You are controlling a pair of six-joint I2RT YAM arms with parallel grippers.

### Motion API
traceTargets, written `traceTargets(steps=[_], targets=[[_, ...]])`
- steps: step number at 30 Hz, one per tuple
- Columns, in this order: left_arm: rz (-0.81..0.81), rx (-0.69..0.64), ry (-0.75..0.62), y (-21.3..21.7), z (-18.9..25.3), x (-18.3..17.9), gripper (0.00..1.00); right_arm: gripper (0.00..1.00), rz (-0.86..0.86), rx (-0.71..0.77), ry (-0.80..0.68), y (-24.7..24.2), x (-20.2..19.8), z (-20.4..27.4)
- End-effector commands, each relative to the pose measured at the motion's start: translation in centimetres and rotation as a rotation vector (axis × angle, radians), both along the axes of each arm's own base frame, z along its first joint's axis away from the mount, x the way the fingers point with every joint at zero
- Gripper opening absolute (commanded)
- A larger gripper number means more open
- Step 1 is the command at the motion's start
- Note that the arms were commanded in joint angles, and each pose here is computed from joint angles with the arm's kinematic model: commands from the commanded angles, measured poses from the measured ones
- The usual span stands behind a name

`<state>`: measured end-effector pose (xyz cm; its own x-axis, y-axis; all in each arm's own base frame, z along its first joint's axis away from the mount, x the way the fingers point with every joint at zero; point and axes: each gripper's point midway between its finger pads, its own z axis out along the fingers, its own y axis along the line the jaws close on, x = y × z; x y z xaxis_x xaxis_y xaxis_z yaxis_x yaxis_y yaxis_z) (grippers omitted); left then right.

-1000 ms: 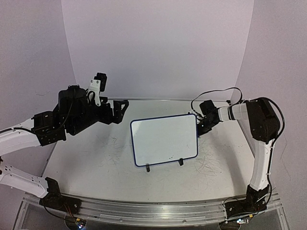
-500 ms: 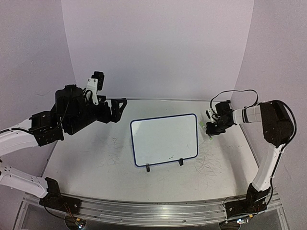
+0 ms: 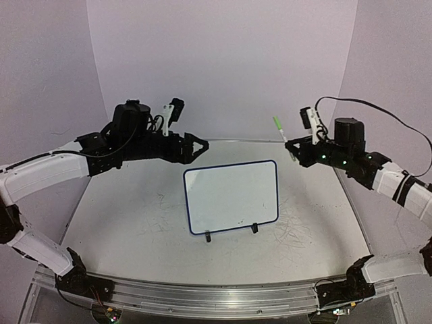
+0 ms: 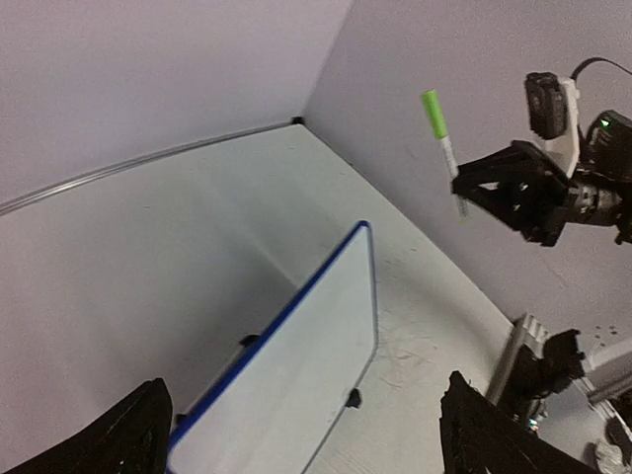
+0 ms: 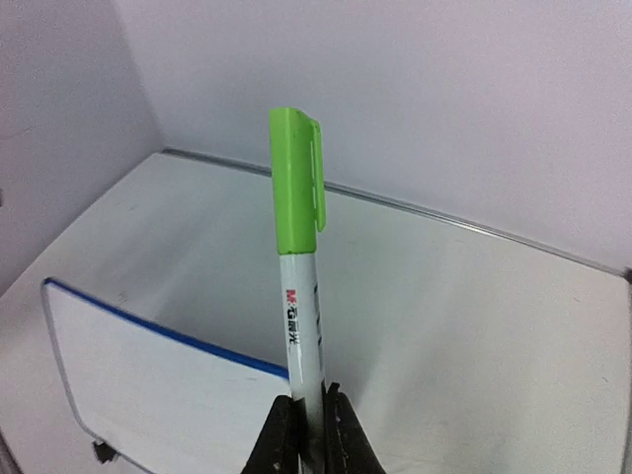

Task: Write a sentence on the whiteboard
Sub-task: Pick up the whiteboard marker from the center of the board, then pass from the right arm to the left

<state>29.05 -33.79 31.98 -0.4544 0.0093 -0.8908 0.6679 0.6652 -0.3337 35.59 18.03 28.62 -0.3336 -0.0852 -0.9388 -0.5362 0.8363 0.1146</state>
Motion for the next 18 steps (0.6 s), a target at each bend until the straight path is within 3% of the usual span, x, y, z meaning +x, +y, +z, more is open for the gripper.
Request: traceTargets(steps=[1, 5, 12, 18], targets=[[-0.404, -0.152, 0.095, -5.5, 3.6, -4.8, 0.93, 0.00, 0.362, -0.032, 0.052, 8.8, -5.8, -0.5], [-0.457, -0.195, 0.170, -6.5, 3.9, -5.4, 0.91, 0.00, 0.533, -0.060, 0.085, 13.3, -9.8, -1.4], [-0.439, -0.215, 0.332, -6.4, 1.2, -4.2, 0.91, 0.00, 0.631, -0.100, 0.083, 16.4, -12.8, -1.8], [-0.497, -0.215, 0.396, -6.9, 0.1, -4.9, 0.73, 0.00, 0.637, -0.112, 0.053, 17.4, -13.1, -1.3]])
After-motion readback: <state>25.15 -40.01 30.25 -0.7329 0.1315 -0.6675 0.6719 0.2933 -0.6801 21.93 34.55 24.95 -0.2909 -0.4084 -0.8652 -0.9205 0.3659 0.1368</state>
